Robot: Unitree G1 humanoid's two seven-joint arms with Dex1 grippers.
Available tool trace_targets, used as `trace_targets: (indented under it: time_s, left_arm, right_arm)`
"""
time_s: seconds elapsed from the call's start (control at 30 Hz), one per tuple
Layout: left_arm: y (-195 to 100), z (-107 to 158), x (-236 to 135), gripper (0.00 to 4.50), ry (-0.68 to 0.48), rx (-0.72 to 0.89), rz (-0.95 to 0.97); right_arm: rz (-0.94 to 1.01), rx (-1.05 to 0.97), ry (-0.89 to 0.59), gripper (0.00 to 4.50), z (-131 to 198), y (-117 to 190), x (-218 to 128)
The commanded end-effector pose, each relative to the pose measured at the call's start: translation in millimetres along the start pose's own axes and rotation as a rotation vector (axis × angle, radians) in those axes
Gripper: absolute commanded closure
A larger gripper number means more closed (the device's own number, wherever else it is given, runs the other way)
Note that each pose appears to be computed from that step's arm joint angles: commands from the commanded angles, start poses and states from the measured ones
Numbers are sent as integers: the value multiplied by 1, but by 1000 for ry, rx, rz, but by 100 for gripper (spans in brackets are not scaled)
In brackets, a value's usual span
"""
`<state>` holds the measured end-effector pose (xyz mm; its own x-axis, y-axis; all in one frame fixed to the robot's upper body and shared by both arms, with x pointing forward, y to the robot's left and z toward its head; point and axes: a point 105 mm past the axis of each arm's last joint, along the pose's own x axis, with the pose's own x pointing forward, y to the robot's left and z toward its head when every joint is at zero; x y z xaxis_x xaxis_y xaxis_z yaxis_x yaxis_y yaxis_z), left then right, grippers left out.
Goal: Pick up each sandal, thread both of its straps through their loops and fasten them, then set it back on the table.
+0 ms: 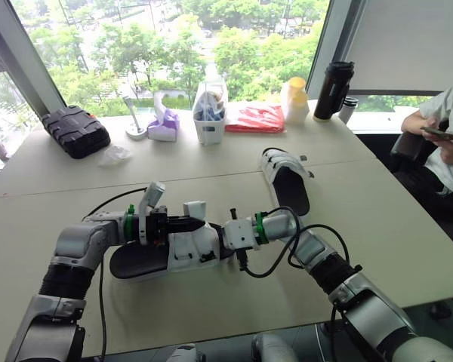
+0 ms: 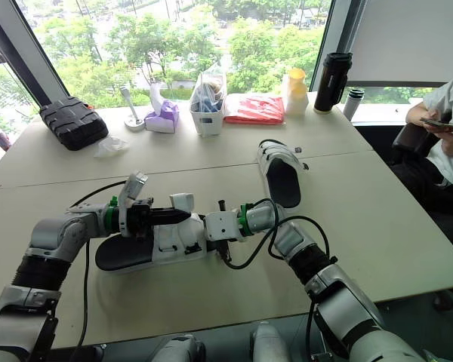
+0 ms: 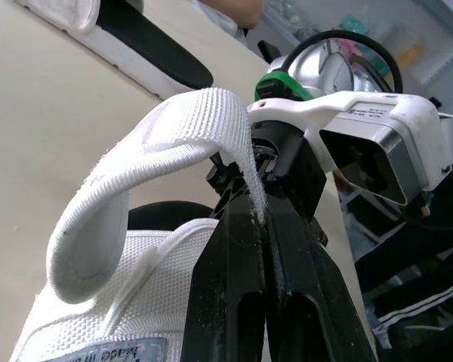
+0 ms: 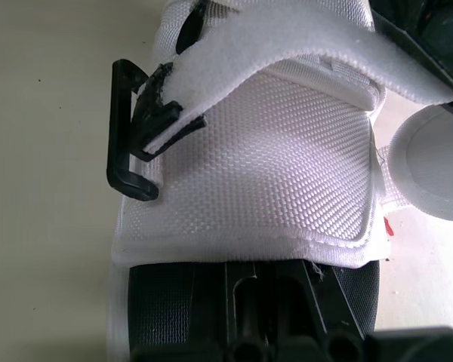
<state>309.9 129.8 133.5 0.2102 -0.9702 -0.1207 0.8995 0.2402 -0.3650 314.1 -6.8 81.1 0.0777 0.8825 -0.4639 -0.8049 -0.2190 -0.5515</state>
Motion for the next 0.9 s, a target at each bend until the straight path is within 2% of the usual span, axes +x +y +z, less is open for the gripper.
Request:
trace_targets:
  time_s: [0.03,0.43,0.7,0.9]
  left_arm:
    - [1,10,3,443,-4,80,4]
    - [4,22,4,443,-35,87,2]
    - [-4,14,8,443,1,29,-47]
    - [-7,20,6,443,-29,-19,-62]
  right_arm:
    - [91,89,102,450,-28,29,6]
    - [95,87,102,450,-27,29,6]
    - [96,88,100,450,-27,30,7]
    - [98,87,100,450,-27,31,7]
